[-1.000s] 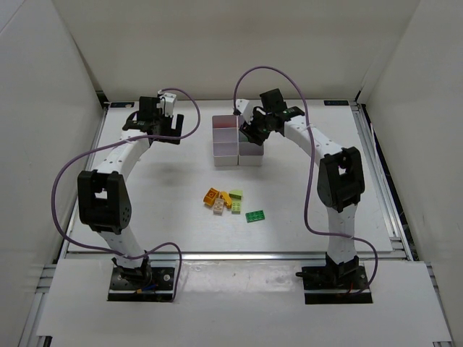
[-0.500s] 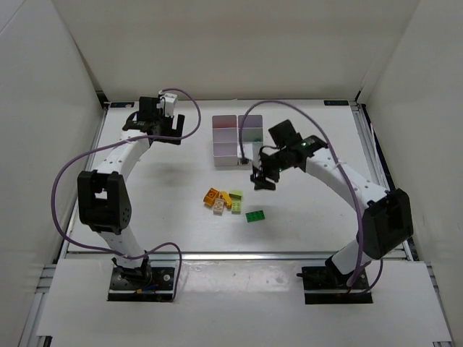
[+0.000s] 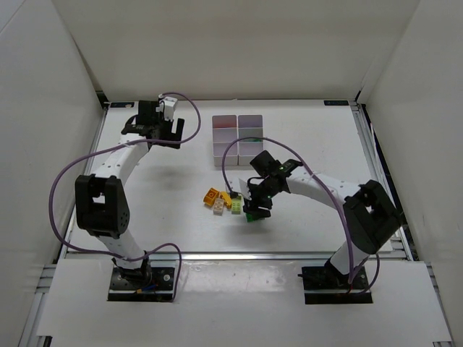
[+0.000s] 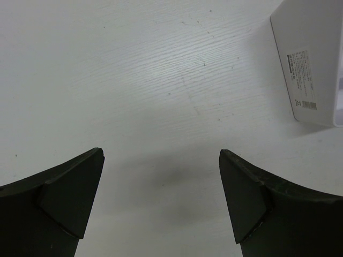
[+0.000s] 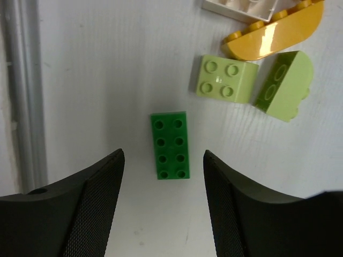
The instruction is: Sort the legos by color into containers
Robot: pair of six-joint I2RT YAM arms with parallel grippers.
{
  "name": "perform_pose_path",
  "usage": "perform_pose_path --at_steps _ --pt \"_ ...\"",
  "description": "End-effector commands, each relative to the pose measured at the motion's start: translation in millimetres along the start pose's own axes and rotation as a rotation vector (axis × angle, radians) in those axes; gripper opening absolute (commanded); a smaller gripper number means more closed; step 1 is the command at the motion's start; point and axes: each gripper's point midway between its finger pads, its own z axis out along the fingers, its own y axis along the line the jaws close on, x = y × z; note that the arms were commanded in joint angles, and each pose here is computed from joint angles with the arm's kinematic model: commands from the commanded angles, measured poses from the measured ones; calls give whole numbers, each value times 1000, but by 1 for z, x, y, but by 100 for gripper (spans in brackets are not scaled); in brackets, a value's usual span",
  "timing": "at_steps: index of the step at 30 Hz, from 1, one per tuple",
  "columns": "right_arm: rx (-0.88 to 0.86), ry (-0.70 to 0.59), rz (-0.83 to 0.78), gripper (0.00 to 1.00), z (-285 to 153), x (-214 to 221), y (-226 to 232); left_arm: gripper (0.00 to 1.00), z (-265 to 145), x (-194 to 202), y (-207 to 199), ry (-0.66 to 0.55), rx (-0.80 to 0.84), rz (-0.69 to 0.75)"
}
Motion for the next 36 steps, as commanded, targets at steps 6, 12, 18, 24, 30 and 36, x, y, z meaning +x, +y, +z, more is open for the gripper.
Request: perform_pose_path --at_steps 6,12,18,24,30,36 --pt "67 68 -17 65 23 11 -28 99 -22 -15 -1 -63 -1 25" --pt "48 82 -14 64 30 14 -28 99 -21 -14 1 -59 -7 31" --pt "15 115 -35 63 38 24 -16 99 -19 -13 1 -52 -9 34" --pt "26 146 -44 60 44 36 -13 99 -18 -13 1 -52 -9 34" --pt "44 182 -45 56 49 48 -15 99 -17 -13 1 -51 -7 34" --pt "64 189 -35 25 49 48 -19 100 -16 -13 1 -48 -5 34"
